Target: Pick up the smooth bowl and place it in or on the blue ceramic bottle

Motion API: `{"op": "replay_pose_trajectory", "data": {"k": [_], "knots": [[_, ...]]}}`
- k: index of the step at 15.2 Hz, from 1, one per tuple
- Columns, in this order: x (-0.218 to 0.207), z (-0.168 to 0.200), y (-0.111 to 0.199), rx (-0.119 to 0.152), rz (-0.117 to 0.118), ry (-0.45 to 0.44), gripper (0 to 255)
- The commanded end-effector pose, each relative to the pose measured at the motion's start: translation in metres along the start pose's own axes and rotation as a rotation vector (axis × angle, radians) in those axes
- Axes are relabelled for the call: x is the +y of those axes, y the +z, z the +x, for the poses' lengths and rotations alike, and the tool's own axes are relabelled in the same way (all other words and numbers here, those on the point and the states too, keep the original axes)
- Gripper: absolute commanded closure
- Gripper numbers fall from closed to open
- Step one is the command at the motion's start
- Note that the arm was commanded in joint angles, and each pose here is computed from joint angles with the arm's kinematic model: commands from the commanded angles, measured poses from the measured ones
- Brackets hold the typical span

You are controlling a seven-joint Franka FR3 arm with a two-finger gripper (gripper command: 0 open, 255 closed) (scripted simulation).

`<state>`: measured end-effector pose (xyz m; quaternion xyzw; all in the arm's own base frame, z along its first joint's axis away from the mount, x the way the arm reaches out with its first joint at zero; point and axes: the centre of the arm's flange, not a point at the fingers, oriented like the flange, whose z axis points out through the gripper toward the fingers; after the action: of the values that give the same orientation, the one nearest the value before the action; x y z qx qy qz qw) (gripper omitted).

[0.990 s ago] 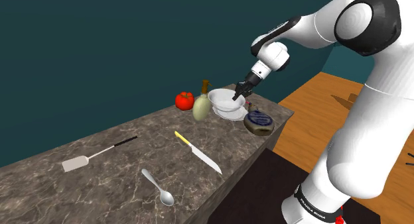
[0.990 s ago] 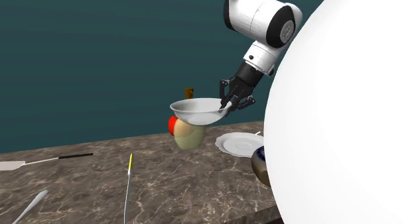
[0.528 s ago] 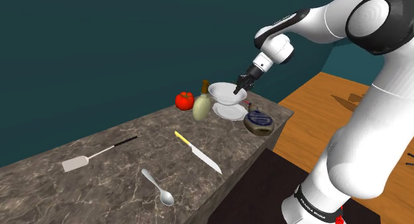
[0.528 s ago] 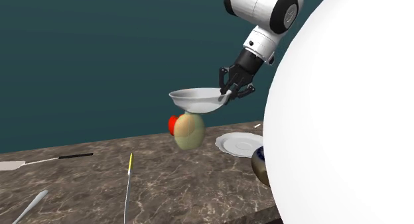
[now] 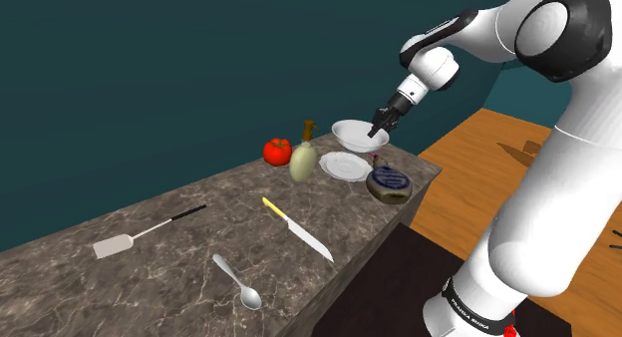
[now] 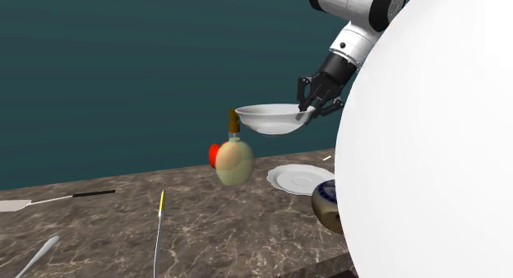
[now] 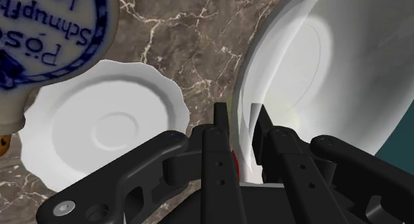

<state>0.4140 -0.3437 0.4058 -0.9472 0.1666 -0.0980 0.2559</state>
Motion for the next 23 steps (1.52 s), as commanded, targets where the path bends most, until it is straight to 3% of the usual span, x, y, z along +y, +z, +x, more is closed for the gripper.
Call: {"op": "replay_pose_trajectory", "data": {"k": [1, 15, 23], "knots": [[0.022, -0.003, -0.016, 0.000, 0.001, -0.002, 255], [0.175, -0.026, -0.117, 0.000, 0.001, -0.002, 255], [0.198, -0.031, -0.088, 0.000, 0.001, -0.002, 255]]}}
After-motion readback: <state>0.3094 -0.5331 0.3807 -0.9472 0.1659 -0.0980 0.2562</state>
